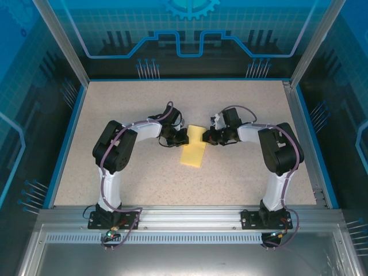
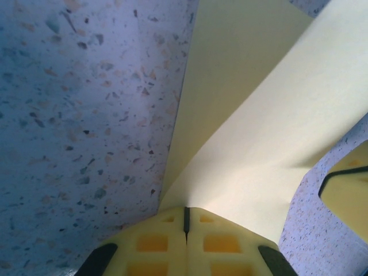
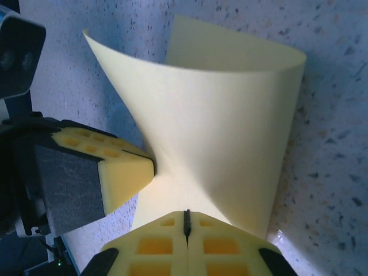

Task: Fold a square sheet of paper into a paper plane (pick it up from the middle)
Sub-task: Fold the square sheet of paper in half at the center of the table.

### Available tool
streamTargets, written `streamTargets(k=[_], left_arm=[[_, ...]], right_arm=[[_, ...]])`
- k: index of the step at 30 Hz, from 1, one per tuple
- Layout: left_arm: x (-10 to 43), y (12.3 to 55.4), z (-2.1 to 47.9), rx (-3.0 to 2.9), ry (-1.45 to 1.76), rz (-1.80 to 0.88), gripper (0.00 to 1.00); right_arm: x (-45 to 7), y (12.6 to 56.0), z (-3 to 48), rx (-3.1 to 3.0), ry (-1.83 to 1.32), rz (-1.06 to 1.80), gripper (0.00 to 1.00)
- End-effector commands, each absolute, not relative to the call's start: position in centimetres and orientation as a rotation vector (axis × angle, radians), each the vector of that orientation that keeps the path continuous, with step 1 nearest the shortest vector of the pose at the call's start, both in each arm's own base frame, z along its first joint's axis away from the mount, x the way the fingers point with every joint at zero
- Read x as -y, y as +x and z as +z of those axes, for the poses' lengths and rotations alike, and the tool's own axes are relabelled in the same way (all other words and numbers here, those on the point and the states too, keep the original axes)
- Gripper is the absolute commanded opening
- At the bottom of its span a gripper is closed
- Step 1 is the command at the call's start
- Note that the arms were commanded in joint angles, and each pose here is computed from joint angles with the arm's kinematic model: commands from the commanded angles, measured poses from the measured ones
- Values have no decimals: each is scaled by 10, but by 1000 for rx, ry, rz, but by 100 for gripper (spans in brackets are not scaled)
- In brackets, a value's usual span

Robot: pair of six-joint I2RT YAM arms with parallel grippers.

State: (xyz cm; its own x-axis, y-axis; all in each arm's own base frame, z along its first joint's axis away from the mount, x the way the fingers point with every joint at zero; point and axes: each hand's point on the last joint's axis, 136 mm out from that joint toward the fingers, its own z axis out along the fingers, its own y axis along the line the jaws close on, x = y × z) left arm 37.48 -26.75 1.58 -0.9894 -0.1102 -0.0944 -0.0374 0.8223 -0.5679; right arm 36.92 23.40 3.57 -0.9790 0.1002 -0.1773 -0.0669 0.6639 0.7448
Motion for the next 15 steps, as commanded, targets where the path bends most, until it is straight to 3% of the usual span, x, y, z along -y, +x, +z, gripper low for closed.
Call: streamTargets(k=[1, 8, 15], left_arm=[[259, 354, -9, -2985, -116, -822, 0], [260, 354, -8, -2984, -109, -824, 0], [259, 353, -9, -2990, -103, -815, 0]], right_arm=[[-225, 371, 16, -2723, 79, 1177, 1], [-220, 367, -8, -2791, 130, 1138, 1], [-227, 382, 39, -2699, 72, 1181, 1]])
